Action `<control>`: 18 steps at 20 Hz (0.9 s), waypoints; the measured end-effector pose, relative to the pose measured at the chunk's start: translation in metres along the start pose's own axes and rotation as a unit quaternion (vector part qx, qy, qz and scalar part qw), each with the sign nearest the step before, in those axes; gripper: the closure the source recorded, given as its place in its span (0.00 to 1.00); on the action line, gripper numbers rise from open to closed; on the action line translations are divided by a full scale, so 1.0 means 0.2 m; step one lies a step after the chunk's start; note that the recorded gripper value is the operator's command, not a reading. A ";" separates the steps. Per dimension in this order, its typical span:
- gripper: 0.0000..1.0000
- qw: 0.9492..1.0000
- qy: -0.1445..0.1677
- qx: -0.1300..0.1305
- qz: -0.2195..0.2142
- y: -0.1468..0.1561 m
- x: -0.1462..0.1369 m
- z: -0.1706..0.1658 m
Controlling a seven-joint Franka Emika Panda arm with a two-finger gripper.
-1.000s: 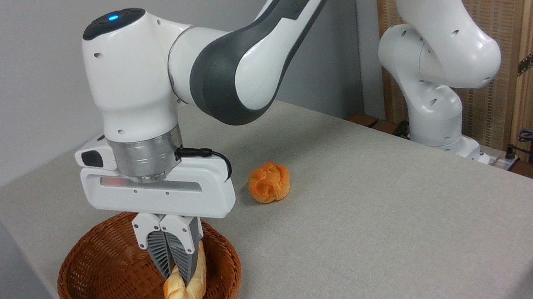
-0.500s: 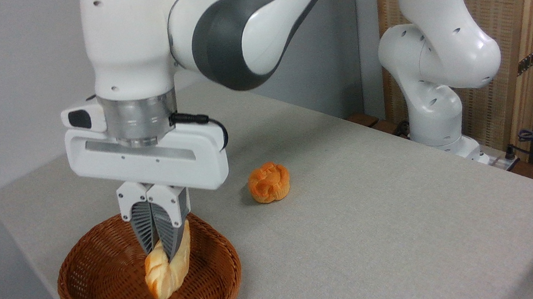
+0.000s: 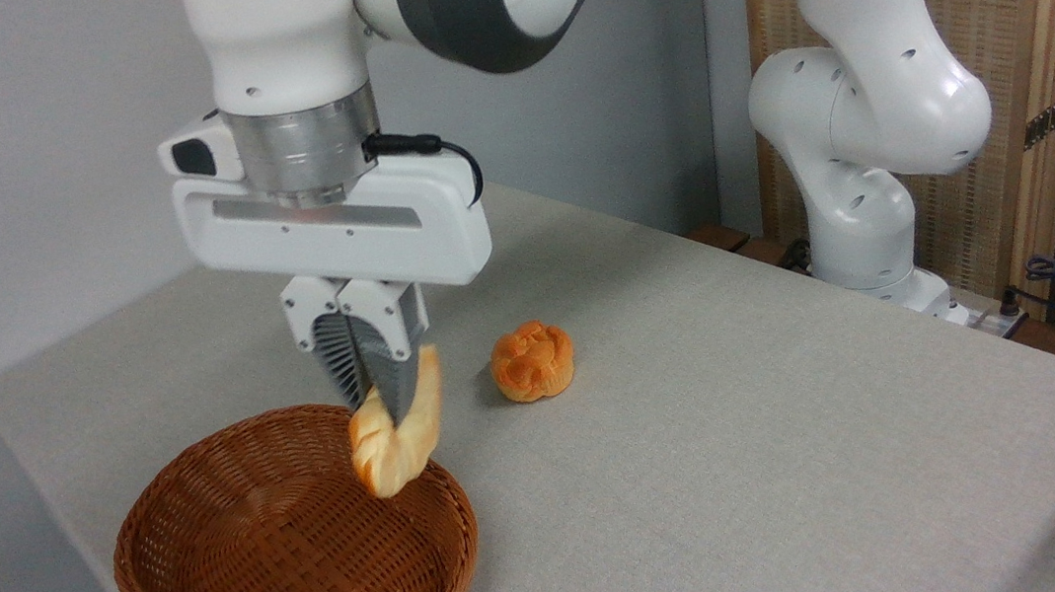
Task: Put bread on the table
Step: 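Lift the baguette out of the basket and carry it beside the bun, then lower the baguette onto the table and open the gripper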
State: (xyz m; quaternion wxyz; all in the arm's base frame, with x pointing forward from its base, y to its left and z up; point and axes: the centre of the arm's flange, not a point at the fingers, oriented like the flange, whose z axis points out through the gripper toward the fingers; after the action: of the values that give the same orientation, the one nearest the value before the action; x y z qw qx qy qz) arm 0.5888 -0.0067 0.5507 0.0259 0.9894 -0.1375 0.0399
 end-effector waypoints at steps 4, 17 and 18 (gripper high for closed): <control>0.91 0.996 -0.043 -0.018 0.082 0.03 -0.09 -0.03; 0.81 0.953 -0.125 -0.079 0.264 0.10 -0.29 0.20; 0.72 0.949 -0.130 -0.084 0.274 0.11 -0.30 0.23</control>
State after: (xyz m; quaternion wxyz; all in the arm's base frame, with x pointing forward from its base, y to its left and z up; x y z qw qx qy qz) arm 0.5284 -0.0140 0.4996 0.0787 0.9043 -0.4087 -0.0951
